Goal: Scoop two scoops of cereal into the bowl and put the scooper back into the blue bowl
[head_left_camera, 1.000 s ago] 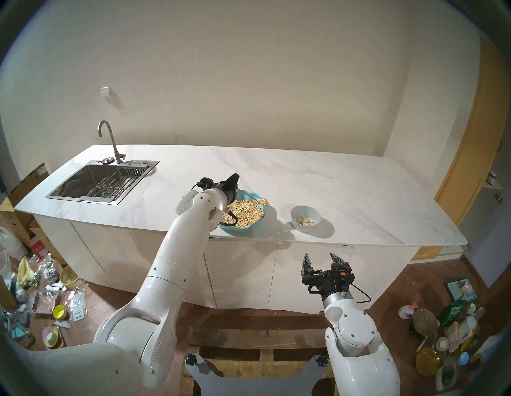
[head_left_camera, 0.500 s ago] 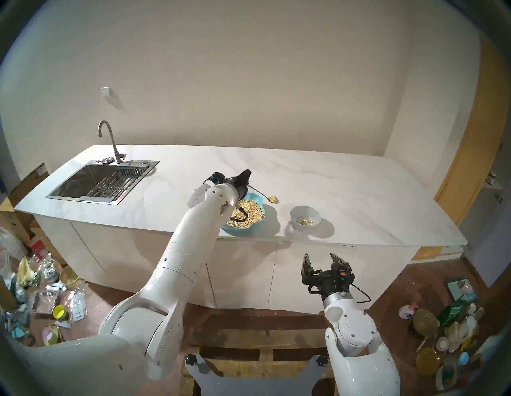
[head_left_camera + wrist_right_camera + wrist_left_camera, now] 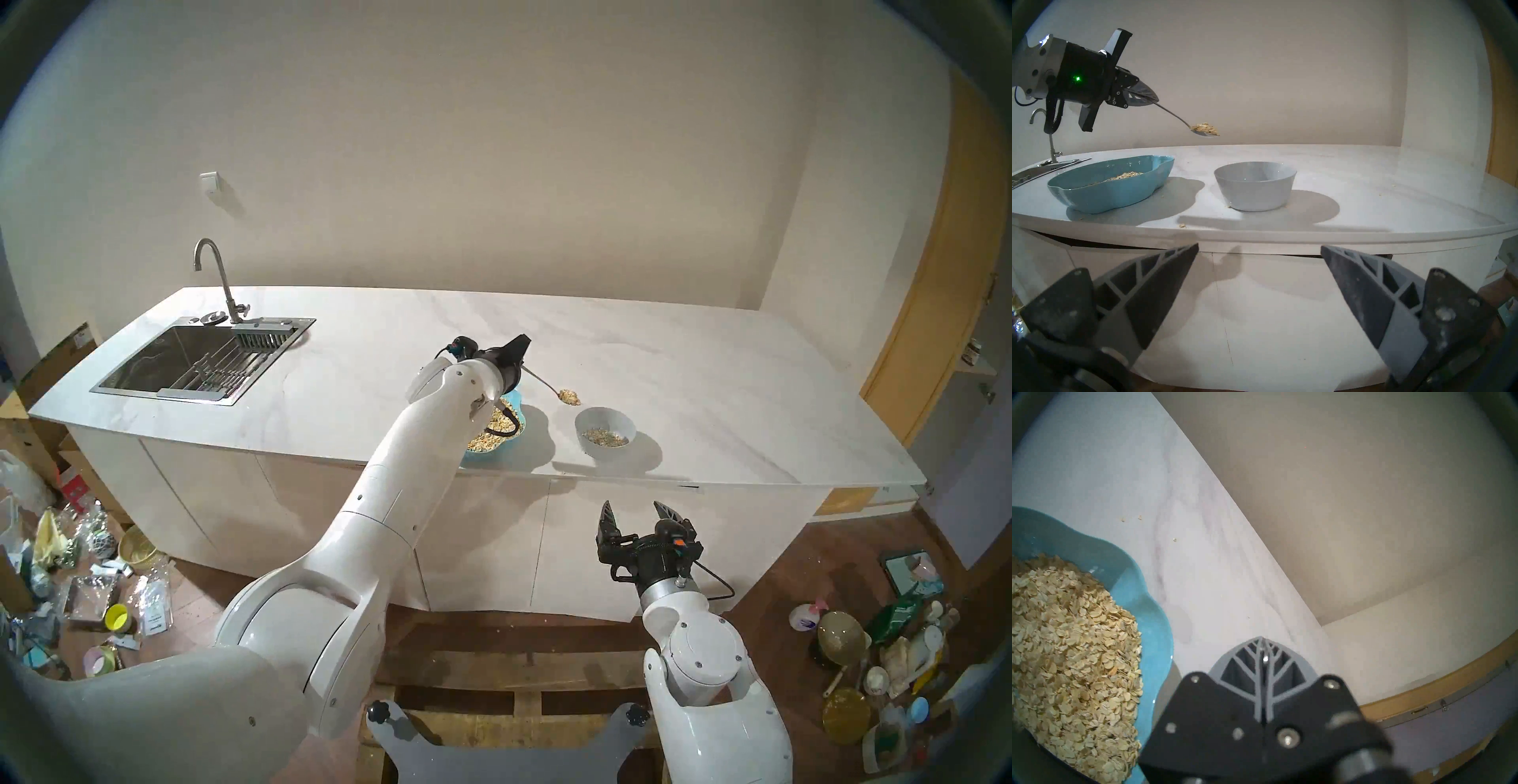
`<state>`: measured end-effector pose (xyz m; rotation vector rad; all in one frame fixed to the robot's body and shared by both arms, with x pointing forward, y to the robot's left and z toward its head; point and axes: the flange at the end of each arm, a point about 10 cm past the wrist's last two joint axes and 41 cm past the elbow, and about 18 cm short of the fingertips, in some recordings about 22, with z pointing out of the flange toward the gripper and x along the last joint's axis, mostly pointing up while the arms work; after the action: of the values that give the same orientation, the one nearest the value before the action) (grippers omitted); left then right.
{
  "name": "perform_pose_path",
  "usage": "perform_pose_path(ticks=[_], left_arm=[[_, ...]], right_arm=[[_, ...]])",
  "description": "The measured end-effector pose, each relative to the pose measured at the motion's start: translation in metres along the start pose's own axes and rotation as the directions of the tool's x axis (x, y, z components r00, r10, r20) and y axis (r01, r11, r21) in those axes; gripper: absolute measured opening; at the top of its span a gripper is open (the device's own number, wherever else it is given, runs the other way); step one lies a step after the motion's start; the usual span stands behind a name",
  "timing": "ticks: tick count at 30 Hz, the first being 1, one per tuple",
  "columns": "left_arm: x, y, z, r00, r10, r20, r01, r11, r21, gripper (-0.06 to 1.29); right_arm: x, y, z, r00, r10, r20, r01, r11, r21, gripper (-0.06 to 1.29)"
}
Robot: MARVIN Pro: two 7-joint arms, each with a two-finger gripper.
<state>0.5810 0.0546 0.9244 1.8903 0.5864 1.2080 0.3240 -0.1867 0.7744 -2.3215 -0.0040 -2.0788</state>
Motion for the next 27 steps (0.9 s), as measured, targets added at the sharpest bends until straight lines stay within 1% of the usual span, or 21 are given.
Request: perform_pose_path(ticks=[9, 12, 14, 16, 17, 21, 27], left_arm=[[-0.019, 0.015, 0.013, 0.999, 0.028, 0.035, -0.027, 1.0, -0.014, -0.01], [-0.027, 0.022, 0.016, 0.996, 0.07, 0.05, -0.069, 0.997, -0.026, -0.01], [-0.039, 0.026, 0.018, 0.986, 0.154, 0.066, -0.151, 0.987, -0.046, -0.01], [-0.048, 0.028, 0.019, 0.978, 0.193, 0.082, -0.188, 0.98, -0.056, -0.01], [-0.051, 0.027, 0.02, 0.977, 0.197, 0.087, -0.192, 0.98, -0.058, -0.01], [-0.054, 0.025, 0.021, 0.974, 0.207, 0.092, -0.201, 0.977, -0.065, -0.01], [-0.049, 0.022, 0.021, 0.968, 0.235, 0.085, -0.23, 0.971, -0.064, -0.01]], right_arm=[[0.0, 0.0, 0.0, 1.0, 0.0, 0.0, 0.0, 1.0, 0.0, 1.21], [0.0, 0.0, 0.0, 1.0, 0.0, 0.0, 0.0, 1.0, 0.0, 1.21], [0.0, 0.0, 0.0, 1.0, 0.0, 0.0, 0.0, 1.0, 0.0, 1.21], [0.0, 0.0, 0.0, 1.0, 0.0, 0.0, 0.0, 1.0, 0.0, 1.21], [0.0, 0.0, 0.0, 1.0, 0.0, 0.0, 0.0, 1.0, 0.0, 1.21], [0.0, 0.0, 0.0, 1.0, 0.0, 0.0, 0.0, 1.0, 0.0, 1.21], [0.0, 0.0, 0.0, 1.0, 0.0, 0.0, 0.0, 1.0, 0.0, 1.21]])
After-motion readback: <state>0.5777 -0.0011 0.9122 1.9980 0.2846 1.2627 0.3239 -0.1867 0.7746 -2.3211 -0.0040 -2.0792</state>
